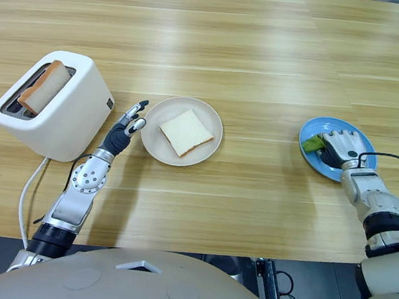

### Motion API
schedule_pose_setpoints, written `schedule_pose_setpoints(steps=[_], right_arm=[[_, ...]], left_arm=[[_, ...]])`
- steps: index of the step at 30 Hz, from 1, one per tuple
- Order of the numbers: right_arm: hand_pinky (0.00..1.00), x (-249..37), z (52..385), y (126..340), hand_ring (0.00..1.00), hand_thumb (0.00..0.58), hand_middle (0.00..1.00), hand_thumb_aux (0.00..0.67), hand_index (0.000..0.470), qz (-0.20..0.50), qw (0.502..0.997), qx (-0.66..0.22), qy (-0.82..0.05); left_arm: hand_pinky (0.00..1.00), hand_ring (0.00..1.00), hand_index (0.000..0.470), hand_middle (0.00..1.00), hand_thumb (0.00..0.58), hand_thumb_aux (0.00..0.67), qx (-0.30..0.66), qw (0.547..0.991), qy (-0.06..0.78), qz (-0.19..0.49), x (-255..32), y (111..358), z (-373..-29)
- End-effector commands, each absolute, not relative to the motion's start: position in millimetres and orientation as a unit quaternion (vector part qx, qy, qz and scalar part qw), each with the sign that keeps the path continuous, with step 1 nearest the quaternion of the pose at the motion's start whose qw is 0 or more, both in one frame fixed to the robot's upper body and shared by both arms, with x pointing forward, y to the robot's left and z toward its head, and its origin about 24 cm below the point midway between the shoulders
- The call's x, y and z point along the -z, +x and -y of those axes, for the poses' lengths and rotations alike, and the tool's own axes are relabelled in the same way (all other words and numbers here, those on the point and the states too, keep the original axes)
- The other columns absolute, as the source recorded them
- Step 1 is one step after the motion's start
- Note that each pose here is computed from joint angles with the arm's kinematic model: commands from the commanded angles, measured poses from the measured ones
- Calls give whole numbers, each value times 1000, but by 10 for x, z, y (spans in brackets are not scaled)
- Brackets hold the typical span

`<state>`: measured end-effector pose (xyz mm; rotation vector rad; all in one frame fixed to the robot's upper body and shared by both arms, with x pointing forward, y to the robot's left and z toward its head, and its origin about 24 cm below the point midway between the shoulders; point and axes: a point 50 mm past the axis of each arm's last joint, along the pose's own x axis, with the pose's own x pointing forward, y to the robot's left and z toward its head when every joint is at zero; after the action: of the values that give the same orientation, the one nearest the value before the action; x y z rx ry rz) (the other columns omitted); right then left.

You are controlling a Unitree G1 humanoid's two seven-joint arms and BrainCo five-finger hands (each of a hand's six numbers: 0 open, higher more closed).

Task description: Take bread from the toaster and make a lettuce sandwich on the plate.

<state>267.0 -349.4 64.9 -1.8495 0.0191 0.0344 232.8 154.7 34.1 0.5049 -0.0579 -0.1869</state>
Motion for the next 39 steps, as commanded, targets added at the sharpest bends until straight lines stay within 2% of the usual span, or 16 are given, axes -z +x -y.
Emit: schedule_pose_setpoints(steps=[1, 4, 9, 12, 17, 22, 29, 39], right_arm=[[1000, -964, 3384, 2710, 1000, 580, 1000, 670, 460, 36, 610, 16, -791], [1000, -1158, 3194, 2733, 1000, 580, 1000, 670, 460, 73, 617, 25, -783], [1000, -1270, 2546, 2785, 1000, 580, 1000, 670, 460, 148, 665, 0, -732], [1000, -1151, 2097, 2844, 1000, 580, 1000, 670, 460, 176, 710, -41, -681], [1000, -834, 1381, 2949, 1000, 580, 1000, 670, 460, 183, 769, -125, -600], [1000, -520, 875, 3026, 1000, 580, 1000, 670, 460, 166, 783, -196, -566], [1000, -205, 706, 3159, 1000, 580, 1000, 670, 460, 118, 775, -233, -575], [1000, -121, 676, 3267, 1000, 580, 1000, 670, 460, 108, 753, -240, -603]], left_arm=[[0, 0, 0, 0, 0, 0, 94, 963, 254, 19, -289, 2315, -1551], [0, 0, 0, 0, 0, 0, 91, 963, 253, 20, -288, 2320, -1552], [0, 0, 0, 0, 0, 0, 84, 966, 245, 22, -290, 2337, -1569], [0, 0, 0, 0, 0, 0, 82, 968, 237, 19, -280, 2348, -1573], [0, 0, 0, 0, 0, 0, 77, 970, 231, 23, -291, 2360, -1596], [0, 0, 0, 0, 0, 0, 71, 971, 228, 26, -312, 2373, -1629], [0, 0, 0, 0, 0, 0, 75, 970, 229, 28, -312, 2383, -1605], [0, 0, 0, 0, 0, 0, 76, 969, 233, 27, -297, 2362, -1589]])
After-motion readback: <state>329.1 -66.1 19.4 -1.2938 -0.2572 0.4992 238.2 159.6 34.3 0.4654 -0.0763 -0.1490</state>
